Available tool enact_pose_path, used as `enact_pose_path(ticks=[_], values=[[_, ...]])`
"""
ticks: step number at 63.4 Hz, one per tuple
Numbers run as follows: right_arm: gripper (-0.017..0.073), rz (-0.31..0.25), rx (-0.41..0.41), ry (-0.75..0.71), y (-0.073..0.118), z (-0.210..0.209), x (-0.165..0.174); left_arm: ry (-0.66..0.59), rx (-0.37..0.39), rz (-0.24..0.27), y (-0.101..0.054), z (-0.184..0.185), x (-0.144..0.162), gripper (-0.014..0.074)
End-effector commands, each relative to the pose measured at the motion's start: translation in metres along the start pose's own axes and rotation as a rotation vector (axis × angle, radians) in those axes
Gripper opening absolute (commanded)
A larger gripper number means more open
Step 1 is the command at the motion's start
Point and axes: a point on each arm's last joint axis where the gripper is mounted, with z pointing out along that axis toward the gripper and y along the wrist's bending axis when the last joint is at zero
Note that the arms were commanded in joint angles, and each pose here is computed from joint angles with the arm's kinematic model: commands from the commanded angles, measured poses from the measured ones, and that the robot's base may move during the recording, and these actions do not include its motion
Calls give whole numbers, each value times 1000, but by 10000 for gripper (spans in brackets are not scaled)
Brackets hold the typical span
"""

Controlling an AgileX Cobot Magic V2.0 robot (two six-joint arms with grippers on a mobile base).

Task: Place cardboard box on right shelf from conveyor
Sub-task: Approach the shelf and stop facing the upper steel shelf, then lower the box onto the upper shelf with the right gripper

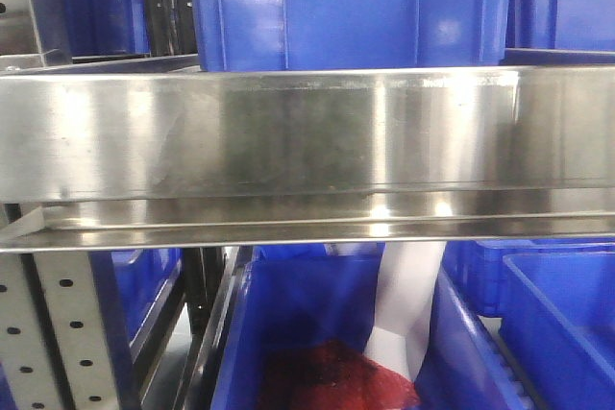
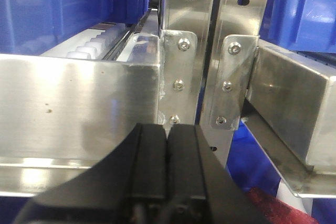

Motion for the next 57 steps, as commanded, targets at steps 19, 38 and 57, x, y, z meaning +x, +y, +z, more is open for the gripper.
enact_pose_path(ticks=[19,38,57], values=[[217,-589,-198,-140,49,88,-53,-95,2,-10,0,-1,-9,-119],[216,-680,-321,-46,89,151,-33,-95,2,-10,0,-1,-9,-119],[218,-733,-287,-22,86,168,-23,-95,2,-10,0,-1,-9,-119]])
